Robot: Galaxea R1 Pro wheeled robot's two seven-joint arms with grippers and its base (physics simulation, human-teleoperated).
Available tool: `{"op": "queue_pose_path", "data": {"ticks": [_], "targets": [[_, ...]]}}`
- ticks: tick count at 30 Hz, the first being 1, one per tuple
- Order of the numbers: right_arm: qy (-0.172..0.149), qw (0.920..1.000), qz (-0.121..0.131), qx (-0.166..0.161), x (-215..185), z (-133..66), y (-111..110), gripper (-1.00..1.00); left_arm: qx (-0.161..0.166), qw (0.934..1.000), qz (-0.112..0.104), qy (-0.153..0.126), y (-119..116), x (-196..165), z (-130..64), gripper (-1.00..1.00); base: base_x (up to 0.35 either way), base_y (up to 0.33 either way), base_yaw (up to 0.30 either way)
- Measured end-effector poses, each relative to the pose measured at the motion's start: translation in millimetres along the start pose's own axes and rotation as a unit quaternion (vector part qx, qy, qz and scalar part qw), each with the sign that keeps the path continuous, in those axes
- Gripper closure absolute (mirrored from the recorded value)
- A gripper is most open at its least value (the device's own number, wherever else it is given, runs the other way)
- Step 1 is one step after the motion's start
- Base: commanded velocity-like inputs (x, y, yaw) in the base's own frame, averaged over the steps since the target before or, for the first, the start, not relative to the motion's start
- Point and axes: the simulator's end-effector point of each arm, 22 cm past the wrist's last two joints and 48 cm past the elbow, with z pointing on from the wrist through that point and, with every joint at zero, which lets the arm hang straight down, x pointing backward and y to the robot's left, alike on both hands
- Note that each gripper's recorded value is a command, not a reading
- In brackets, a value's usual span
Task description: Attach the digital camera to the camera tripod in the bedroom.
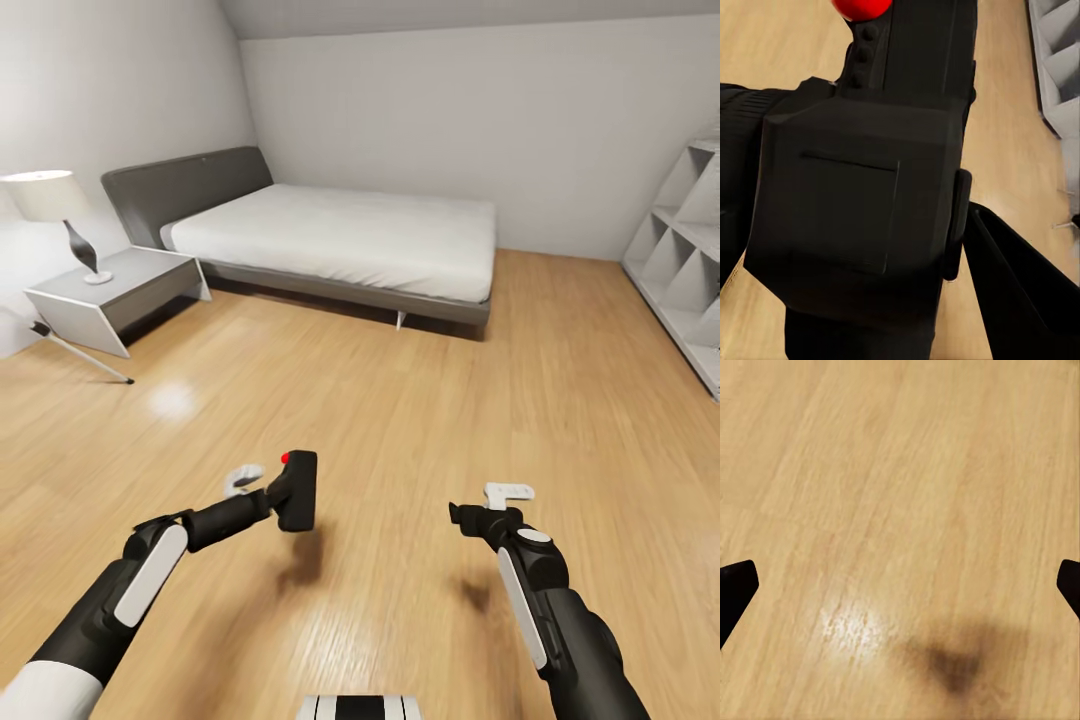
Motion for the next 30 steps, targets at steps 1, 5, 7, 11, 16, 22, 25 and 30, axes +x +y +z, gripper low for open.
{"op": "queue_pose_path", "data": {"ticks": [1,5,7,11,16,22,25,30], "targets": [[-0.002,1.0,0.0,0.0,-2.0,-1.4,0.2,-1.0,-0.005,1.0,0.001,-0.003,-2.4,-2.4,0.5,1.0,0.0,0.0,0.0],[-0.01,0.9999,0.001,-0.001,-9.8,-7.2,0.3,-1.0,-0.008,0.9999,0.007,-0.012,-11.0,-10.4,-1.9,1.0,0.0,0.0,0.0],[-0.014,0.9999,0.001,-0.002,-13.7,-10.1,0.7,-1.0,-0.007,0.9998,0.01,-0.016,-15.0,-13.7,-3.6,1.0,0.0,0.0,0.0],[-0.022,0.9997,0.002,-0.002,-21.6,-16.2,1.9,-1.0,-0.005,0.9996,0.014,-0.022,-22.9,-19.6,-7.1,1.0,0.0,0.0,0.0],[-0.034,0.9994,0.001,-0.004,-31.8,-24.1,3.5,-1.0,-0.002,0.9994,0.019,-0.028,-31.5,-25.9,-11.9,1.0,0.0,0.0,0.0],[-0.046,0.9989,0.001,-0.005,-43.2,-33.5,4.0,-1.0,0.001,0.9991,0.025,-0.035,-40.6,-32.8,-18.2,1.0,0.0,0.0,0.0],[-0.053,0.9986,0.001,-0.005,-49.0,-38.4,4.4,-1.0,0.003,0.9988,0.029,-0.04,-45.5,-36.9,-21.5,1.0,0.0,0.0,0.0],[-0.067,0.9978,0.003,-0.007,-59.6,-46.8,6.1,-1.0,0.005,0.9981,0.037,-0.048,-54.0,-44.1,-27.2,1.0,0.0,0.0,0.0]]}}
